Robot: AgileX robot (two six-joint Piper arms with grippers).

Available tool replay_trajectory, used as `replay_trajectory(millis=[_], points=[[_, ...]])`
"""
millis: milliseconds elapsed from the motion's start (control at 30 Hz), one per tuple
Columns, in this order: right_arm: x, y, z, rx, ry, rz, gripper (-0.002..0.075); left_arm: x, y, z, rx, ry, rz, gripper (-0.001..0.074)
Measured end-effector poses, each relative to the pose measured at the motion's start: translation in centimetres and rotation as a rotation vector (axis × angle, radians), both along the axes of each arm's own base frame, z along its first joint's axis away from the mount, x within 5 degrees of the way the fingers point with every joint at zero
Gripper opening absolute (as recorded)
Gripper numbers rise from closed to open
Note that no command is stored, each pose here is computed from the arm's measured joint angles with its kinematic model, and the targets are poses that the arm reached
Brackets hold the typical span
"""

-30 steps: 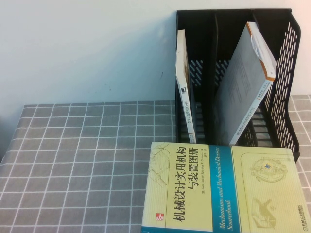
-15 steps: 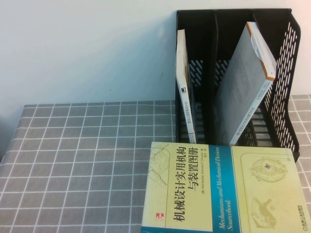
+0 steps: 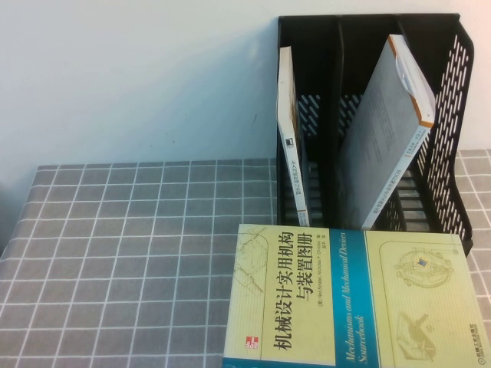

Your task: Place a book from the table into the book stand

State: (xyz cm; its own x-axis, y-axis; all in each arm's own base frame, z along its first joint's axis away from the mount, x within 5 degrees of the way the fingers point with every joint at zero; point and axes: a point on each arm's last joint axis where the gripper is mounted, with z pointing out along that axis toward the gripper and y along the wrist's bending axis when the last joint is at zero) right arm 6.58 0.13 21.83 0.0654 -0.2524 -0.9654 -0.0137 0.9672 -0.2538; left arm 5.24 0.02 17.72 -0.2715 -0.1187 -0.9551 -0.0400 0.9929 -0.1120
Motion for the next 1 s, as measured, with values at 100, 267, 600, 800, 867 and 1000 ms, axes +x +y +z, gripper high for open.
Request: replay_trajectory(millis=[100, 267, 600, 800, 867, 1000], points=[[-0.6, -0.2, -0.7, -0.064, -0.058, -0.032, -0.0003, 0.0, 0.0, 0.0, 0.0, 0.0, 0.0, -0.0003], [-0.9, -0.2, -1.1, -0.201, -0.049, -0.064, -0.0003, 0.0, 0.0, 0.0, 0.0, -0.001, 0.0, -0.0003], [-1.0, -0.5, -3.5, -0.059, 0.218, -0.096, -0.0003, 0.0, 0.0, 0.0, 0.001, -0.001, 0.0, -0.0003], [-1.4, -0.4, -4.9, 0.093, 0.382, -0.106, -0.0003, 0.0, 0.0, 0.0, 0.002, -0.001, 0.0, -0.0003], [-1.4, -0.4, -5.0, 0.122, 0.385, -0.112, -0.0003, 0.0, 0.0, 0.0, 0.002, -0.001, 0.0, -0.0003], [-1.4, -0.5, -5.0, 0.13, 0.387, -0.119, -0.0003, 0.0, 0.0, 0.0, 0.001, -0.001, 0.001, -0.0003]])
